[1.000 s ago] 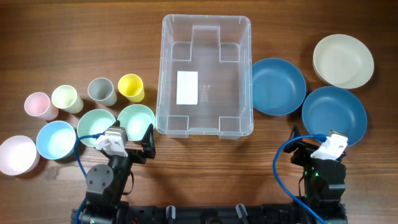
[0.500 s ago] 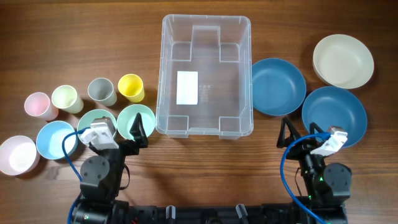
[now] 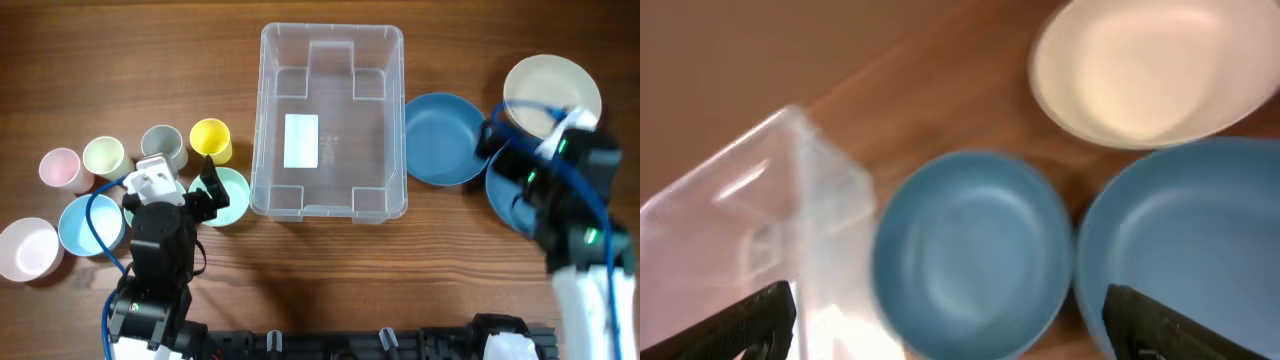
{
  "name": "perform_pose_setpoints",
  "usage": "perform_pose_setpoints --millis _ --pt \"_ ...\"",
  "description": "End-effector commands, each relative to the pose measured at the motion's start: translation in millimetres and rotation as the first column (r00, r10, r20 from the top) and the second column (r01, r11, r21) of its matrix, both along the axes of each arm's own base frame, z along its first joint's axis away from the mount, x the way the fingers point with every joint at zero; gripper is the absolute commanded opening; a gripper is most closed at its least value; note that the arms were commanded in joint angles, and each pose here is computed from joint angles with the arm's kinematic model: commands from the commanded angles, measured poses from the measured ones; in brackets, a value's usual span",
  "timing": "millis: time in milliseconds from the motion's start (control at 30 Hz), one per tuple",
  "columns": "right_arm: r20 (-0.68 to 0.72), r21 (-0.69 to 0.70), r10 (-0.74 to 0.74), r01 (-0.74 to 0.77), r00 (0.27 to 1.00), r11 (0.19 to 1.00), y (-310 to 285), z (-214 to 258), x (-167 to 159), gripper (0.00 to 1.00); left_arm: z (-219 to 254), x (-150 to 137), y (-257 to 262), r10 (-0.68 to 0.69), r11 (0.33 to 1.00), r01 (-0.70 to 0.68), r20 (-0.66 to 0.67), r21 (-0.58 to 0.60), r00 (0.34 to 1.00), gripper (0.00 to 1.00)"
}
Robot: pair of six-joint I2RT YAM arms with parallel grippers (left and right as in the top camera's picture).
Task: Pack container
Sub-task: 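Move the right gripper to the smaller blue bowl and grasp its rim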
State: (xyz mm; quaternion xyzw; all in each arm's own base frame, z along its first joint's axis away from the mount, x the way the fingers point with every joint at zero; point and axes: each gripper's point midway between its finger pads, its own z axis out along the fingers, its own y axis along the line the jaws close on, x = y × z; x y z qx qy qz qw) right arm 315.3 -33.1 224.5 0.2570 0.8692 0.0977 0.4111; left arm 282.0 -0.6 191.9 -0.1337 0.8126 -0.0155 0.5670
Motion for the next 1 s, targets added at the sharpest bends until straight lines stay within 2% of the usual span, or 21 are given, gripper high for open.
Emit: perform_pose_setpoints --millis 0,100,200,267,333,433,767,967 --pt "-0.111 -0.028 -0.083 0.08 0.99 0.996 -57.1 -7.3 16.1 1.0 4.5 1.0 5.1 0.026 1.0 -0.026 0.006 0.002 1.0 1.0" --pt "-0.245 0.019 -0.237 0.249 0.94 0.968 -114.9 -47.5 1.4 1.0 3.3 1.0 5.1 0.026 1.0 -0.026 0.002 0.002 1.0 1.0" --pt "-0.37 0.053 -0.317 0.361 0.873 0.931 -148.6 -86.1 -18.6 1.0 -2.1 -1.2 5.5 0.026 1.0 -0.026 -0.022 0.007 0.999 1.0" --pt "-0.424 0.066 -0.336 0.398 0.841 0.915 -156.5 -105.6 -24.4 1.0 -5.4 -2.6 5.6 0.026 1.0 -0.026 -0.037 0.01 0.999 1.0" --pt "-0.518 0.042 -0.391 0.479 0.761 0.877 -164.5 -133.3 -38.7 1.0 -6.3 -3.1 5.8 0.027 1.0 -0.026 -0.042 0.011 0.999 1.0" --pt "-0.598 0.035 -0.387 0.505 0.702 0.862 -162.1 -154.3 -49.6 1.0 -7.0 -3.4 5.8 0.026 1.0 -0.026 -0.045 0.011 0.999 1.0" --pt "-0.643 -0.077 -0.498 0.598 0.582 0.798 -177.2 -165.0 -78.0 0.99 -8.7 -4.2 5.8 0.026 1.0 -0.025 -0.052 0.013 0.998 1.0" --pt "-0.683 -0.07 -0.49 0.619 0.542 0.782 -162.7 -192.2 -95.9 0.96 -8.4 -4.0 5.7 0.025 1.0 -0.025 -0.051 0.011 0.998 1.0"
